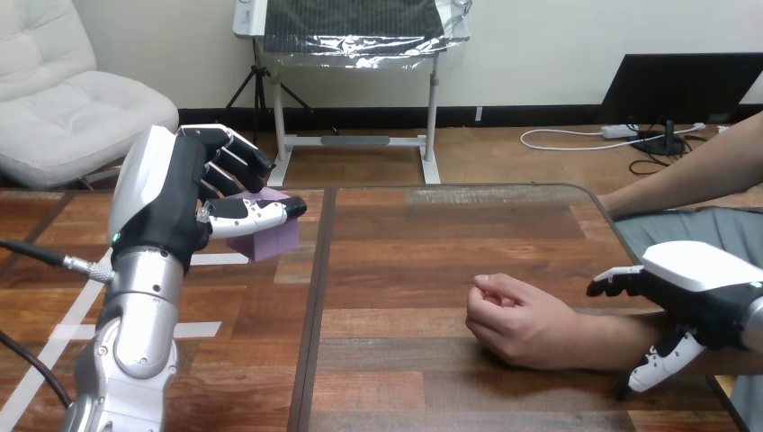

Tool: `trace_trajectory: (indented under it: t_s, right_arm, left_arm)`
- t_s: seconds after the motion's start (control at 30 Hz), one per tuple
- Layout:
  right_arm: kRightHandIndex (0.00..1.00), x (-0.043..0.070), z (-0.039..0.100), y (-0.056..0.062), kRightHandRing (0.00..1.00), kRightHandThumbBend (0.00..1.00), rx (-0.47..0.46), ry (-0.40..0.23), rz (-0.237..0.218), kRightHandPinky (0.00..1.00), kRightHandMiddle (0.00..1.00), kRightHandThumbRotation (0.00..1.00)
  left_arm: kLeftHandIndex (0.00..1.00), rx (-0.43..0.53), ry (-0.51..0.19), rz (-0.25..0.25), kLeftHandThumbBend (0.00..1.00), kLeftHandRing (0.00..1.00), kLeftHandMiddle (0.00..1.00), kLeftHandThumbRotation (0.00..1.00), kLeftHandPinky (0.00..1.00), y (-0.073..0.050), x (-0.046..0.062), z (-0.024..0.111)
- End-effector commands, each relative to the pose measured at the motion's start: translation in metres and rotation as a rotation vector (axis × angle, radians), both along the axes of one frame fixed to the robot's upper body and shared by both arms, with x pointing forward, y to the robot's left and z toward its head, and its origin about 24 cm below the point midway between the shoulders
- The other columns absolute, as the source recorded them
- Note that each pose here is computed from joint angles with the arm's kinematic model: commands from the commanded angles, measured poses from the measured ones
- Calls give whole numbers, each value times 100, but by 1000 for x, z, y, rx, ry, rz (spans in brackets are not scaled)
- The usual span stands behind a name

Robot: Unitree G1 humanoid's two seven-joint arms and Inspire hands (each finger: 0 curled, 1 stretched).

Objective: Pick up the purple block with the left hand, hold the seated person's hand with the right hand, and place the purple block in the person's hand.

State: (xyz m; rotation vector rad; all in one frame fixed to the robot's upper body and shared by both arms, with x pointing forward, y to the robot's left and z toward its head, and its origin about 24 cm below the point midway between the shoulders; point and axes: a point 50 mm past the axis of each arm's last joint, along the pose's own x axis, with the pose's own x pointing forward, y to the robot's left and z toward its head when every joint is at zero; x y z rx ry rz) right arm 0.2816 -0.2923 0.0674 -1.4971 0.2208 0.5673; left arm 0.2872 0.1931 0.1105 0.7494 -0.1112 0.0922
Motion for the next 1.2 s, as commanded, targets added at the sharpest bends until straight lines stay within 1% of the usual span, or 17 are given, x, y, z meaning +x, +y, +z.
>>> trace_trajectory:
  t_s: [0.0,0.23,0.47,0.53,0.63,0.73,0.87,0.97,1.03,1.1,1.17]
  right_arm:
    - [86,-3,-23,24,84,100,41,70,51,81,86,36]
    - [85,-3,-25,29,84,100,40,68,54,79,86,35]
    - [85,-2,-30,35,83,100,40,72,53,77,85,32]
    - [85,-2,-31,36,84,100,37,77,50,74,86,33]
    - [86,-2,-32,38,84,99,22,94,46,72,86,34]
    - [86,-2,-33,41,84,99,37,81,67,69,86,35]
    - [86,-2,-35,43,83,99,21,88,64,66,86,35]
    - [86,-2,-37,44,83,99,12,91,64,66,86,35]
    - [86,-2,-37,45,83,98,13,92,62,68,86,34]
    - [85,-2,-38,45,84,98,19,98,47,69,86,33]
    - [85,-2,-39,46,84,98,18,104,42,69,86,32]
  left_arm:
    - [44,-4,-128,-19,69,40,45,0,35,-4,5,31]
    - [44,-3,-124,-17,69,40,45,0,35,-4,5,31]
    - [44,-6,-128,-26,69,40,45,0,35,-5,5,31]
    - [44,-7,-129,-28,69,39,46,0,34,-5,5,31]
    - [44,-5,-128,-28,69,39,46,0,34,-5,5,31]
    - [44,-7,-130,-31,69,38,46,0,33,-5,5,31]
    - [44,-6,-133,-34,70,38,46,0,33,-5,5,31]
    - [44,-6,-135,-34,70,39,46,0,34,-5,5,31]
    - [44,-4,-136,-33,70,39,46,0,34,-5,5,31]
    - [44,-4,-136,-33,69,39,46,0,34,-5,5,31]
    - [44,-5,-137,-32,69,39,45,0,35,-5,4,32]
